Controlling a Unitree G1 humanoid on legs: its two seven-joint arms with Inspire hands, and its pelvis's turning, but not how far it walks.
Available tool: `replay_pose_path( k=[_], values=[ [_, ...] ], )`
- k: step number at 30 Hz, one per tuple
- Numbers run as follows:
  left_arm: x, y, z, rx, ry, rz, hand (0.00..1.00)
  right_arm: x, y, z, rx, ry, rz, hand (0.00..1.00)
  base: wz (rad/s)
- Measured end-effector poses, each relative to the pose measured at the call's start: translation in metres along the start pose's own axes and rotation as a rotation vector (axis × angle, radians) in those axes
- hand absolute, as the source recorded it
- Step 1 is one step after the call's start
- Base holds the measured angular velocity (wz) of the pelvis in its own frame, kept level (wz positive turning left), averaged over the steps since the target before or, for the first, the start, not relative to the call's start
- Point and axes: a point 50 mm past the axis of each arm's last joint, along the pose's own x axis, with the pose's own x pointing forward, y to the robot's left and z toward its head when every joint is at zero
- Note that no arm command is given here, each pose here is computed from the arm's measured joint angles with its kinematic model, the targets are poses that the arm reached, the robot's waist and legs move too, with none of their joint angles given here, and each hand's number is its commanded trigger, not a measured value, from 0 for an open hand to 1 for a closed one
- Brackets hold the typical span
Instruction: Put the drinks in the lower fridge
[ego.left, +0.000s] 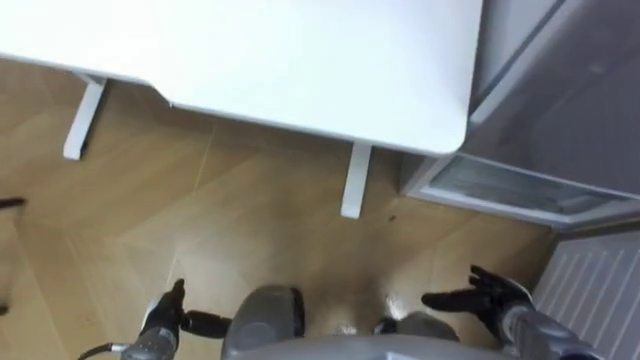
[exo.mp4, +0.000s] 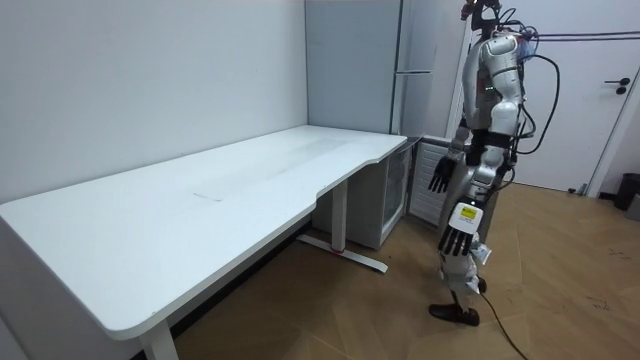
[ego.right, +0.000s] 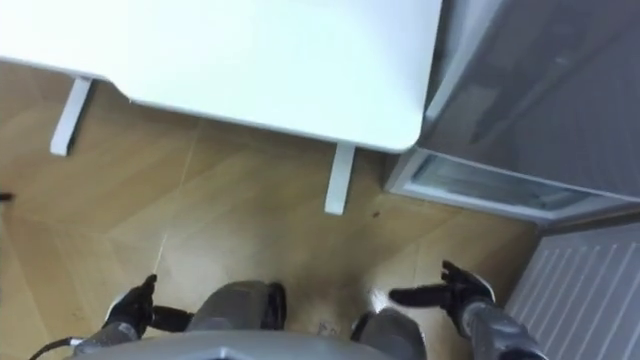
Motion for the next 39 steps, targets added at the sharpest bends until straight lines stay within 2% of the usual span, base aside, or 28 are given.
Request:
replay_pose_path(
  k=[5, 9, 20, 26, 35, 39],
  values=[
    [-0.003, 0.002, -0.011, -0.008, 0.021, 0.021, 0.00, -0.007, -0.005, -0.028, 0.056, 0.060, -0.024, 0.00, -0.01],
    [-0.005, 0.000, -0.014, -0.016, 0.022, 0.044, 0.00, -0.008, 0.004, -0.039, 0.095, 0.084, -0.014, 0.00, -0.08],
    [-0.003, -0.002, -0.010, -0.016, 0.034, 0.040, 0.00, -0.007, 0.010, -0.044, 0.098, 0.120, 0.004, 0.00, -0.14],
    [-0.003, -0.002, -0.012, -0.015, 0.052, 0.039, 0.00, -0.008, 0.008, -0.049, 0.160, 0.136, -0.029, 0.00, -0.10],
    [-0.003, -0.003, -0.014, 0.005, 0.067, 0.042, 0.00, -0.007, 0.005, -0.039, 0.201, 0.089, -0.061, 0.00, -0.12],
    [-0.002, 0.000, -0.013, -0.031, 0.068, 0.056, 0.00, -0.004, -0.002, -0.011, 0.236, -0.030, -0.103, 0.00, -0.11]
  ],
)
